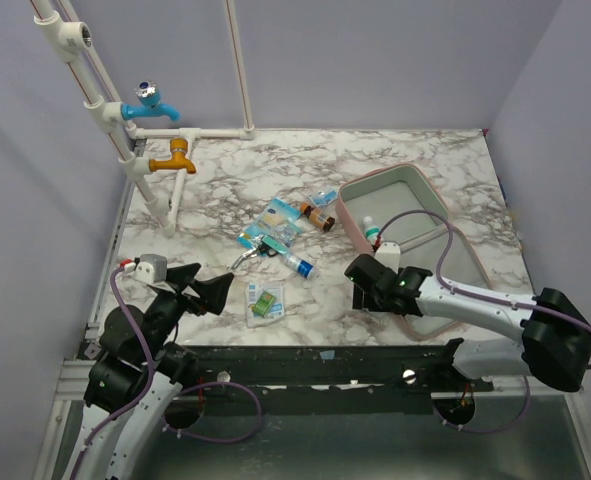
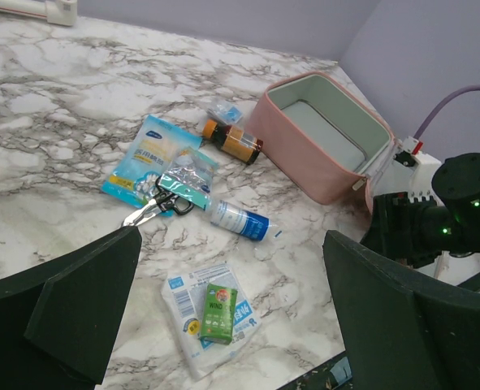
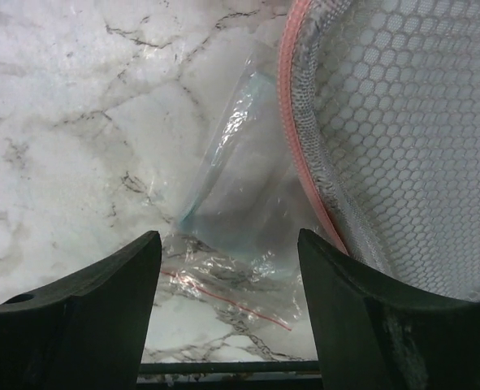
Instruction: Organize the medicine kit
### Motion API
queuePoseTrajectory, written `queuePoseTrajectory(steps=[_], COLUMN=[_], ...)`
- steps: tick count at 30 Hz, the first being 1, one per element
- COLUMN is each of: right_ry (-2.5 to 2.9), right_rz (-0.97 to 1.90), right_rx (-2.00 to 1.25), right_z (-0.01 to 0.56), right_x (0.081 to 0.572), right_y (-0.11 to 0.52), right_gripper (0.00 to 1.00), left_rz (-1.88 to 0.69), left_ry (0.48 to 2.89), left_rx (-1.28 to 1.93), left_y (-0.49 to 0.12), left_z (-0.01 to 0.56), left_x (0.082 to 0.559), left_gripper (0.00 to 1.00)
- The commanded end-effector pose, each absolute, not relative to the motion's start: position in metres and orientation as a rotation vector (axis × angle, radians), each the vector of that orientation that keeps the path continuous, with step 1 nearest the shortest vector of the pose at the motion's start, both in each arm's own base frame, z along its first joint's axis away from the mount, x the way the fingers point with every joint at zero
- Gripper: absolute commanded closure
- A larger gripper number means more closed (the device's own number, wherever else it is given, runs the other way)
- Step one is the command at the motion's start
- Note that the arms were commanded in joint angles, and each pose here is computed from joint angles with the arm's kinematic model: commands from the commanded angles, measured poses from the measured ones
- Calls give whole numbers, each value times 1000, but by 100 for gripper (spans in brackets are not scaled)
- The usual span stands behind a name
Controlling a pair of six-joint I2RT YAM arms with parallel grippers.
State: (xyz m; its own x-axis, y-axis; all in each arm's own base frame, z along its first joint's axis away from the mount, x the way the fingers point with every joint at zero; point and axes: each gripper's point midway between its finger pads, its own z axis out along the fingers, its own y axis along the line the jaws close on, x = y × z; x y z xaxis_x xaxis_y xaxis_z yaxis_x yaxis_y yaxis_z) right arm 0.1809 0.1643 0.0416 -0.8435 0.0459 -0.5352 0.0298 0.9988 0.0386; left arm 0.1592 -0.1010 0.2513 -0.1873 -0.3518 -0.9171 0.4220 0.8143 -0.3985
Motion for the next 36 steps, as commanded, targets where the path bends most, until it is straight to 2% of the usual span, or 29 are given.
queuePoseTrajectory(steps=[1, 6, 11, 16, 21, 36], right_ry=[2515, 2523, 2557, 2589, 2582, 2500], right_rz=[-47, -78, -61, -53, 10, 287], right_rx=[169, 180, 170, 145, 97, -336], right_z=[30, 18, 3, -7, 3, 74], right_x=[193, 193, 188, 182, 185, 176], right_y=[157, 156, 159, 160, 171, 280], right_gripper=[29, 34, 46, 75, 99, 99], left_rz=[-709, -709, -710, -711, -710, -696], left_ry=[1557, 1564, 1568, 1571, 1575, 1581], left_rx=[66, 66, 70, 71, 73, 60], left_y=[-99, -99, -100, -100, -101, -99], left_z=[260, 259, 258, 258, 257, 256], left_x=[151, 152, 152, 153, 153, 155], left_gripper=[2, 2, 2, 2, 2, 2])
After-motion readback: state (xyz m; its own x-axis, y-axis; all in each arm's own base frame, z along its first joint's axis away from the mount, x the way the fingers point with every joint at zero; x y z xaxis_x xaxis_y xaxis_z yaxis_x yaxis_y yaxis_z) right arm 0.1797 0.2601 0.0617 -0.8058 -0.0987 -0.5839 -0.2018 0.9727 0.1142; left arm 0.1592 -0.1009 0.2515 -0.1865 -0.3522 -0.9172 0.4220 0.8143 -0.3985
